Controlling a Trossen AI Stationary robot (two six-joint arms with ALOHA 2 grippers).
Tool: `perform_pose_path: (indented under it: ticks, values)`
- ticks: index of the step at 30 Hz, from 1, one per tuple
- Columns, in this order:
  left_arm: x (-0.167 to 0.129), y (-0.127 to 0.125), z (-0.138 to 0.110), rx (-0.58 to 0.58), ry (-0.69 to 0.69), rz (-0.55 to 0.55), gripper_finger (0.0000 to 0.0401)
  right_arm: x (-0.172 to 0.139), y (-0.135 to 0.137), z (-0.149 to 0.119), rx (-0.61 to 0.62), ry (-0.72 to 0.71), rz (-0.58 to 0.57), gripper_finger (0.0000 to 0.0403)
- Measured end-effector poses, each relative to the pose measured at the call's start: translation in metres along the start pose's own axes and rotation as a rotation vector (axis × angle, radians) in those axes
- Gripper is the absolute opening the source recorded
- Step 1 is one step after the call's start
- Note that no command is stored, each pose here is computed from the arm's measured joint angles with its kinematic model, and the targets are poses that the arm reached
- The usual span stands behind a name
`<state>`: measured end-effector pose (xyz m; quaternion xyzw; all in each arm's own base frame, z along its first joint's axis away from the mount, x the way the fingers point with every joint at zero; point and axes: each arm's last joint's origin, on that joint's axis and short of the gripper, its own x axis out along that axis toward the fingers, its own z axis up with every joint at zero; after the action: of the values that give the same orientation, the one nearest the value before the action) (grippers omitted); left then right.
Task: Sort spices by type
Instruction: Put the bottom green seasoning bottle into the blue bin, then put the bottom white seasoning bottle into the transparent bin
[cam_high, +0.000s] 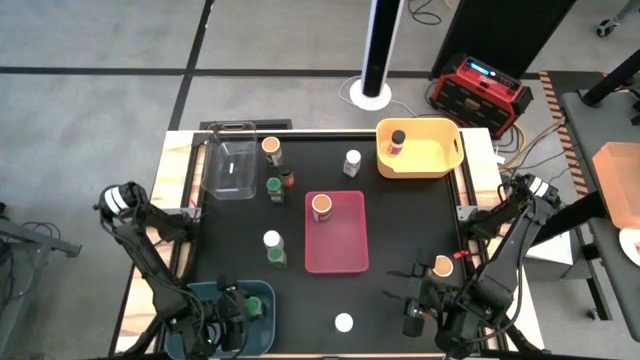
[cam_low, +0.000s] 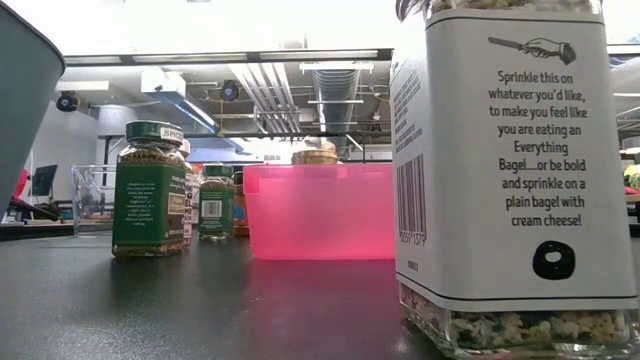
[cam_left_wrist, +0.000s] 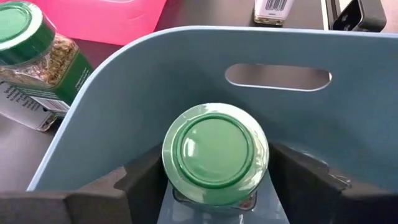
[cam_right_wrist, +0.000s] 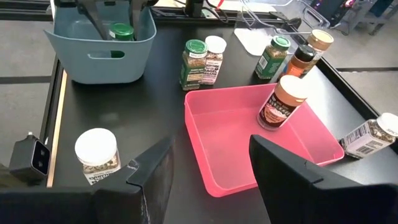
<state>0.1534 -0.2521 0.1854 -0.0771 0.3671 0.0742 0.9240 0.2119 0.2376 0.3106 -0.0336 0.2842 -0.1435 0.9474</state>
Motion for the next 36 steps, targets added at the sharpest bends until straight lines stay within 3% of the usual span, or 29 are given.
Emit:
perform_pose_path:
  ticks: [19, 36]
  values:
    - [-0.007, 0.001, 0.005, 0.015, 0.028, -0.016, 0.0249, 0.000, 0.000, 0.000, 0.001, 0.000, 0.000, 0.0199]
    - [-0.048, -0.007, 0.049, 0.111, 0.059, 0.083, 0.0249, 0.000, 0.000, 0.000, -0.006, 0.000, 0.000, 0.0199]
